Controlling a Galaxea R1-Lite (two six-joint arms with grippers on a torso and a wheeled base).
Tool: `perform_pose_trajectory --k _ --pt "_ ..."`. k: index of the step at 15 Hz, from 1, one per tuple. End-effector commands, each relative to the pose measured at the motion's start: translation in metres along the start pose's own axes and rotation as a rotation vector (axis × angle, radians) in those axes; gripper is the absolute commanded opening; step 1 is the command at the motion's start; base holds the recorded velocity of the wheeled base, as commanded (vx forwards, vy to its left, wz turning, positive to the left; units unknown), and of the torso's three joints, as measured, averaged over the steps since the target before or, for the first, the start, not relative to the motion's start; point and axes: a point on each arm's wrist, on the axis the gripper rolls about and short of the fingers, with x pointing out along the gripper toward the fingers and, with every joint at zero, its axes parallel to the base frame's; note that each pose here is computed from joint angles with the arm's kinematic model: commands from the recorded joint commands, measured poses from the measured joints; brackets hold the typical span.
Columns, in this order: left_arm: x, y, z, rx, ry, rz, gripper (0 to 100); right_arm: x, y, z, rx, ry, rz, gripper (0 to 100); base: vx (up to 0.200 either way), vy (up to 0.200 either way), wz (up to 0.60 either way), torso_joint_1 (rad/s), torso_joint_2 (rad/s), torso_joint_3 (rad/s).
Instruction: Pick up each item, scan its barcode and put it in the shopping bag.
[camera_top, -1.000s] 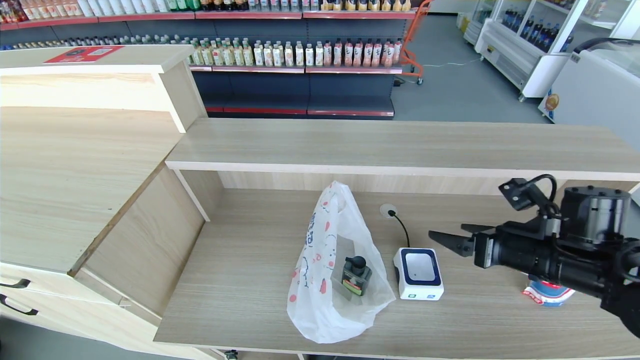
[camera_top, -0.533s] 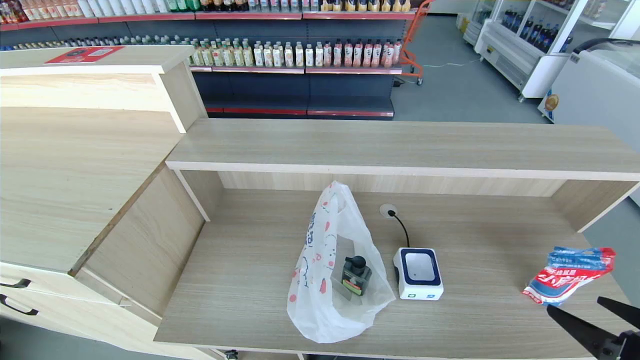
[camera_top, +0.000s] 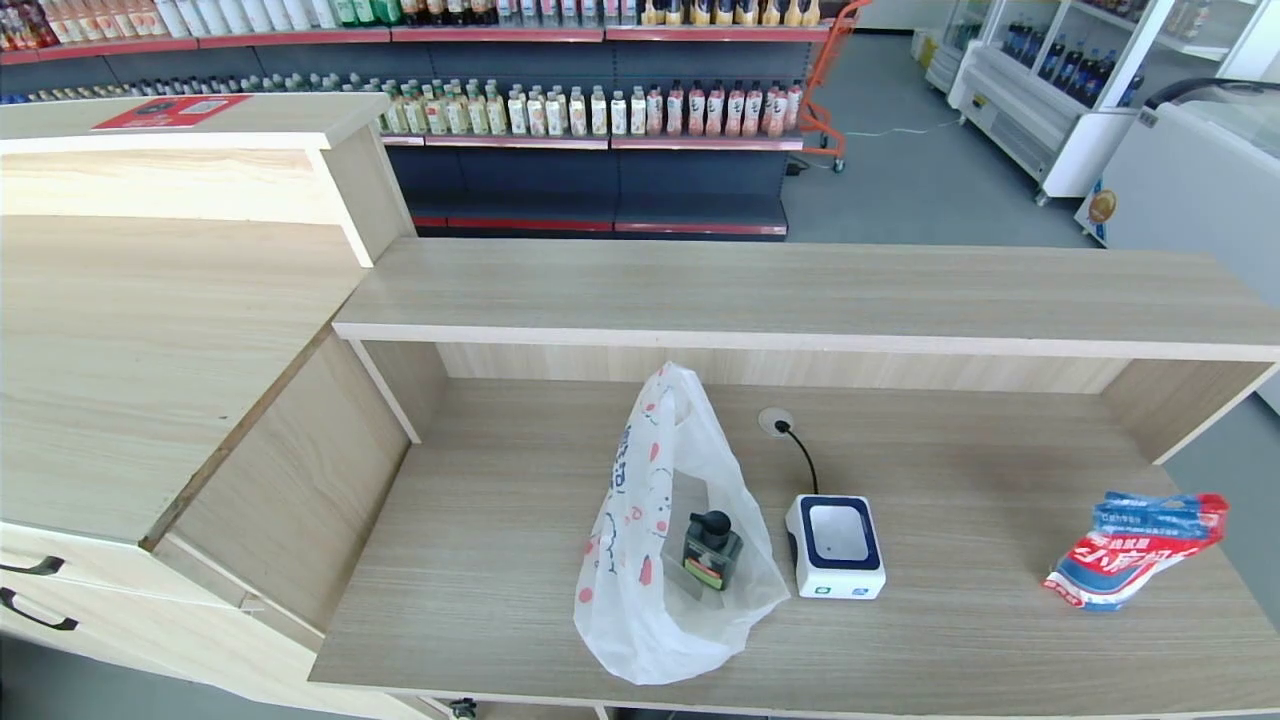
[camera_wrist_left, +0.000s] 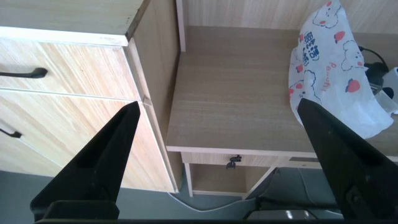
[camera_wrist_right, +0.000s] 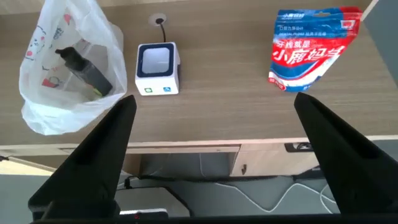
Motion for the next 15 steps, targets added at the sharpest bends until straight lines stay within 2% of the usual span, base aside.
perform_pose_trajectory --k 1,5,15 --pt "0.0 0.0 0.0 0.0 -0.001 0.0 100 -0.0054 -0.0002 -0.0029 0.002 -0.07 0.003 100 0.0 0.0 0.0 0.0 0.0 0.0" --pt "0.0 0.0 0.0 -0.005 -0.001 0.0 100 -0.0053 -0.0002 -0.0033 -0.01 -0.069 0.003 100 0.0 0.0 0.0 0.0 0.0 0.0" --pt "0.0 0.0 0.0 0.0 -0.001 0.002 100 -0.0054 -0.0002 -0.003 -0.004 -0.069 0.003 100 0.0 -0.2 0.0 0.002 0.0 0.001"
